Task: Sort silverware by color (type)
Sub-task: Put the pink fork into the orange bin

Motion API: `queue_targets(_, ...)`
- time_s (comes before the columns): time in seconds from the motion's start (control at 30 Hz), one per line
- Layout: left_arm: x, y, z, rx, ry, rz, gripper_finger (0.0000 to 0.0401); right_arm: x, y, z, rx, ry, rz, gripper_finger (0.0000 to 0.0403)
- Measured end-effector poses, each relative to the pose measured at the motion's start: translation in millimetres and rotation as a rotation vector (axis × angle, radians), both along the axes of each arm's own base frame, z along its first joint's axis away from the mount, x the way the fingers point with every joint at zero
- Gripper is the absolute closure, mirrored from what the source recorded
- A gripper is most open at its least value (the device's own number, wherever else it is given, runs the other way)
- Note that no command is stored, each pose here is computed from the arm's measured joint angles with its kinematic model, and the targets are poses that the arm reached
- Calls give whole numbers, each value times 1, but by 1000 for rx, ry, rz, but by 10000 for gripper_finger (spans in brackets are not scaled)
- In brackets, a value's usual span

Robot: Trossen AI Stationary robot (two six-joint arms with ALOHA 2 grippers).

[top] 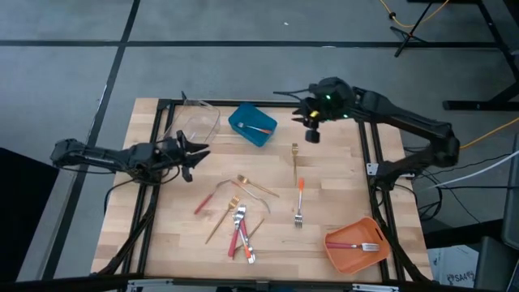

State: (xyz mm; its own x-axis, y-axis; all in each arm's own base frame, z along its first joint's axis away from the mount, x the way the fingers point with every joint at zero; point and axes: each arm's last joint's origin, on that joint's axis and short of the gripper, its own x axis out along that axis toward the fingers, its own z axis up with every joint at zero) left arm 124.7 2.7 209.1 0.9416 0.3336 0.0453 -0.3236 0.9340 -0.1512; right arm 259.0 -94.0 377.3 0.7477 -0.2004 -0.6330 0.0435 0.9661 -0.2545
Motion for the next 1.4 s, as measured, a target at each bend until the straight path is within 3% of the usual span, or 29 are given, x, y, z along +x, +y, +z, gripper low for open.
queue_targets(0.4, 47, -3, 29, 10, 140, 0, 292, -17, 37, -3, 46, 144, -44, 322)
queue_targets(0.73, 94, -7, 41, 20, 239, 0, 292, -16, 36, -57, 201, 231, -240, 322)
queue_targets(0.93, 114, -8, 32, 25, 306, 3, 292, -12, 32, -95, 240, 172, -449, 322)
queue_targets(1.07, 121, -8, 22, 31, 353, 26, 292, -10, 31, -122, 327, 75, -573, 322)
queue_targets(1.4, 130, -8, 7, 34, 413, 26, 292, -17, 33, -172, 498, -43, -735, 322)
